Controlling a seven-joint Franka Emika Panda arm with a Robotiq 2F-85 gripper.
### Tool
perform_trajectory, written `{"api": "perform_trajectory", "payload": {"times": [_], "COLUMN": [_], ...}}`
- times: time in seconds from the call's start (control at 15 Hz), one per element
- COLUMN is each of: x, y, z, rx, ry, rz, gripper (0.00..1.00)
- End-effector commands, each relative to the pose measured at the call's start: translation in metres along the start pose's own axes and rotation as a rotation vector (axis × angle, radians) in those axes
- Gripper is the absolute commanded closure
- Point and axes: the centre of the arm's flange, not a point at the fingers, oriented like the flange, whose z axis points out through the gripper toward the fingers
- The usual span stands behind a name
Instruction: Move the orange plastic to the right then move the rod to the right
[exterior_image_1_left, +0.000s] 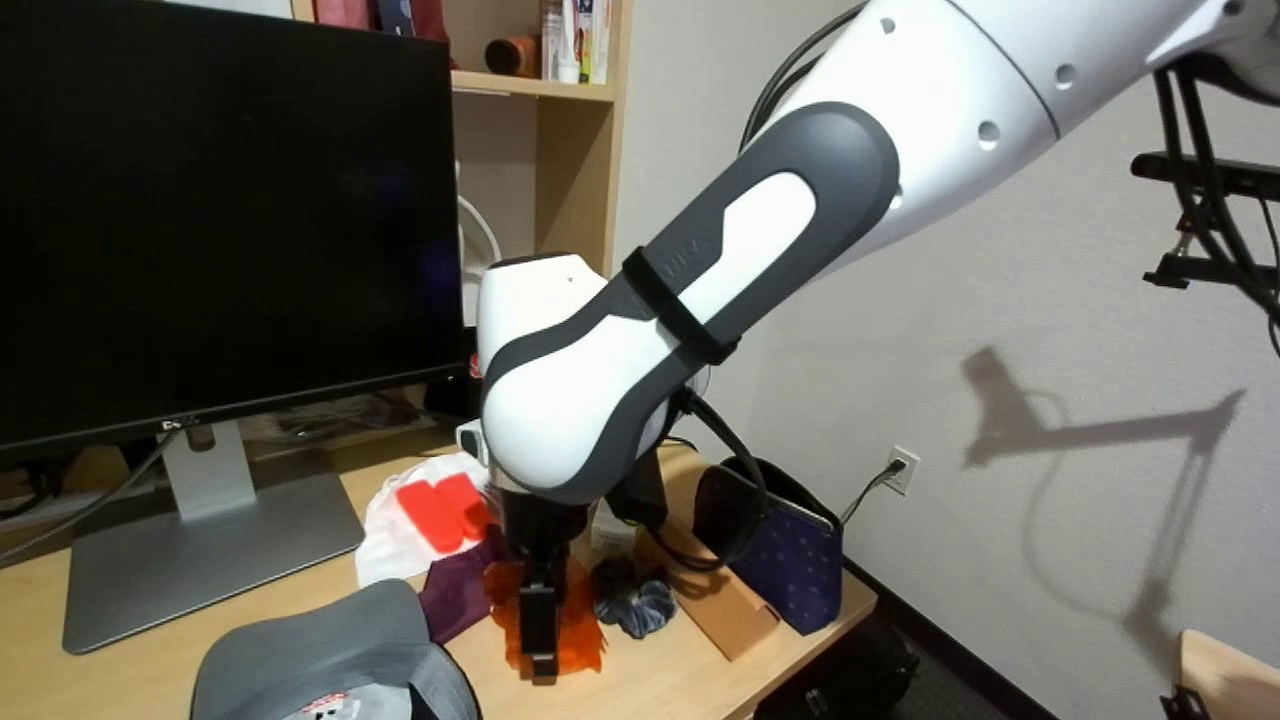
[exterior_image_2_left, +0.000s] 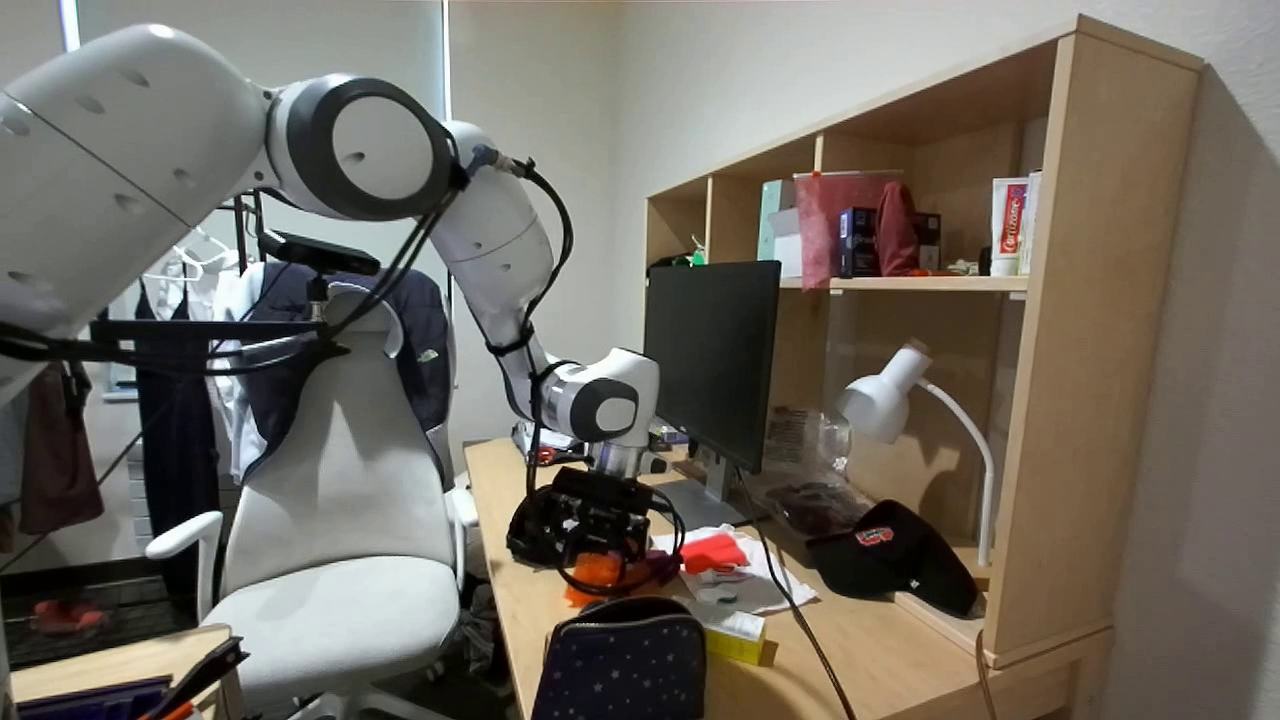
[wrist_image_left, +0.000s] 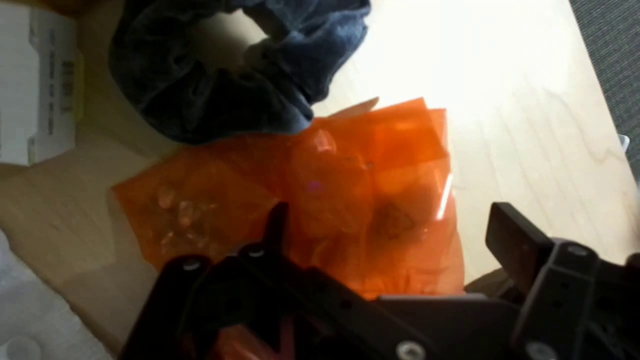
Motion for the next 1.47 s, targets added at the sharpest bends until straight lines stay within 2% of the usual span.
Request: {"api": "perform_trajectory", "payload": {"times": [0.0, 0.07, 0.13, 0.27, 0.8, 0.87, 1.13, 1.4], "x": [0.001, 0.000, 0.000, 0.000, -0.007, -0.008, -0.017, -0.034], "y": [0.015, 0.017, 0.019, 0.021, 0.014, 0.013, 0.008, 0.016], "z": [0.010, 0.012, 0.013, 0.015, -0.004, -0.006, -0.035, -0.088], "rx": [0.009, 0.013, 0.019, 0.025, 0.069, 0.071, 0.032, -0.002], "ry": [-0.004, -0.001, 0.000, -0.006, -0.003, 0.000, 0.075, 0.173], "rz": [0.006, 0.009, 0.008, 0.005, 0.024, 0.025, 0.049, 0.140], "gripper": [0.00, 0.05, 0.27, 0.32, 0.85, 0.90, 0.96, 0.91]}}
